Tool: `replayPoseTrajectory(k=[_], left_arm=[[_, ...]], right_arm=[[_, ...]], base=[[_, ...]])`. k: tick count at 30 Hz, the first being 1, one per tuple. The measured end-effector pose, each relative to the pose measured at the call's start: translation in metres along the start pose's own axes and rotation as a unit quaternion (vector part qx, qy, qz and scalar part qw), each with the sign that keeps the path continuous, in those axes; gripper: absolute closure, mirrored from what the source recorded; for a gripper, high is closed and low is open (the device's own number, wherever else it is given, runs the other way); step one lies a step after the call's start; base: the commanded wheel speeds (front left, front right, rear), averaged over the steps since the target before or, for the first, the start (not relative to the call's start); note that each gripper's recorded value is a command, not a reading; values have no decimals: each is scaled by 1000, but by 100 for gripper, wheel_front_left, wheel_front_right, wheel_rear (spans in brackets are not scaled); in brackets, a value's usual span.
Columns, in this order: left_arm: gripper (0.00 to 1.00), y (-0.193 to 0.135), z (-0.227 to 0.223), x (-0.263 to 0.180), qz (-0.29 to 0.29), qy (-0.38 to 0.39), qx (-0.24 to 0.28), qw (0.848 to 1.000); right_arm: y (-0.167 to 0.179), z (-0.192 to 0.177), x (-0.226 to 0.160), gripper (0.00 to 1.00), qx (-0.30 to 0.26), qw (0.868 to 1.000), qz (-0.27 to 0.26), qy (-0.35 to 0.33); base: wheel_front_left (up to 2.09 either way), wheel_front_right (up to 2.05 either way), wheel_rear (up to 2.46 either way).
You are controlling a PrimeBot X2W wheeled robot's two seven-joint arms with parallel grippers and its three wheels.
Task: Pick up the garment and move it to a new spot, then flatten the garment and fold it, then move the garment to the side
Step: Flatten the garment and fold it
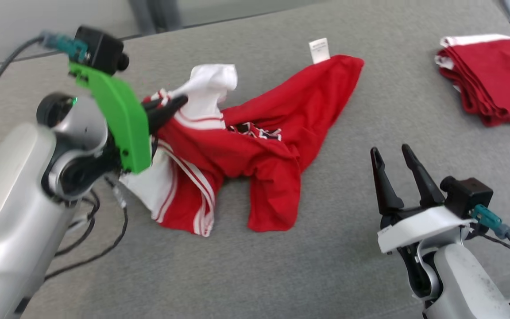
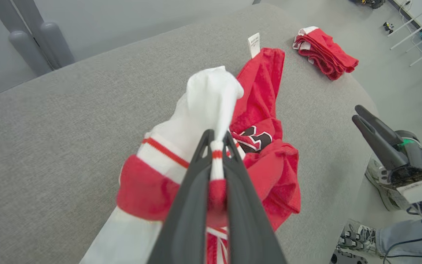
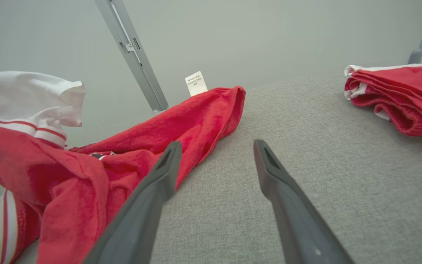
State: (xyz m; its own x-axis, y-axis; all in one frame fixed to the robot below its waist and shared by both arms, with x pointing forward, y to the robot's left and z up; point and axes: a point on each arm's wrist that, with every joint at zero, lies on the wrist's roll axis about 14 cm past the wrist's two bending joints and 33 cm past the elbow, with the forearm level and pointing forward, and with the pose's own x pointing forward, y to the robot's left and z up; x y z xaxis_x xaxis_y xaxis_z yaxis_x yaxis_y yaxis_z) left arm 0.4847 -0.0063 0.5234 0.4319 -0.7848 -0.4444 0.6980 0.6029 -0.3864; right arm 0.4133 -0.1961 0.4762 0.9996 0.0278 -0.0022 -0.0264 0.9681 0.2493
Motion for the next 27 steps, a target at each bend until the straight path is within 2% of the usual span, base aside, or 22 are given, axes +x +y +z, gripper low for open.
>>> replayPoseTrajectory(k=[9,18,19,20,21,24,27], left_arm=[[100,17,-60,-97,68,-13,-68,995],[100,22,-120,-151,140,-58,-154,976],[63,21,-125,-155,145,-65,-162,974],[22,20,-130,-156,148,-72,-171,972],[0,20,-135,-157,151,-82,-182,968],[0,20,-136,-162,161,-126,-192,960],[0,29,-124,-171,192,-176,-148,954]], right_arm=[[51,-8,9,0,6,997,78,13],[85,-7,10,0,1,991,129,21],[88,-6,10,0,0,991,135,20],[91,-5,11,0,0,990,139,19],[94,-4,11,0,-1,990,143,18],[98,-1,12,0,-2,989,150,16],[95,-1,12,0,-3,989,146,17]], base=[[0,0,0],[0,0,0],[0,0,0],[0,0,0],[0,0,0],[0,0,0],[0,0,0]])
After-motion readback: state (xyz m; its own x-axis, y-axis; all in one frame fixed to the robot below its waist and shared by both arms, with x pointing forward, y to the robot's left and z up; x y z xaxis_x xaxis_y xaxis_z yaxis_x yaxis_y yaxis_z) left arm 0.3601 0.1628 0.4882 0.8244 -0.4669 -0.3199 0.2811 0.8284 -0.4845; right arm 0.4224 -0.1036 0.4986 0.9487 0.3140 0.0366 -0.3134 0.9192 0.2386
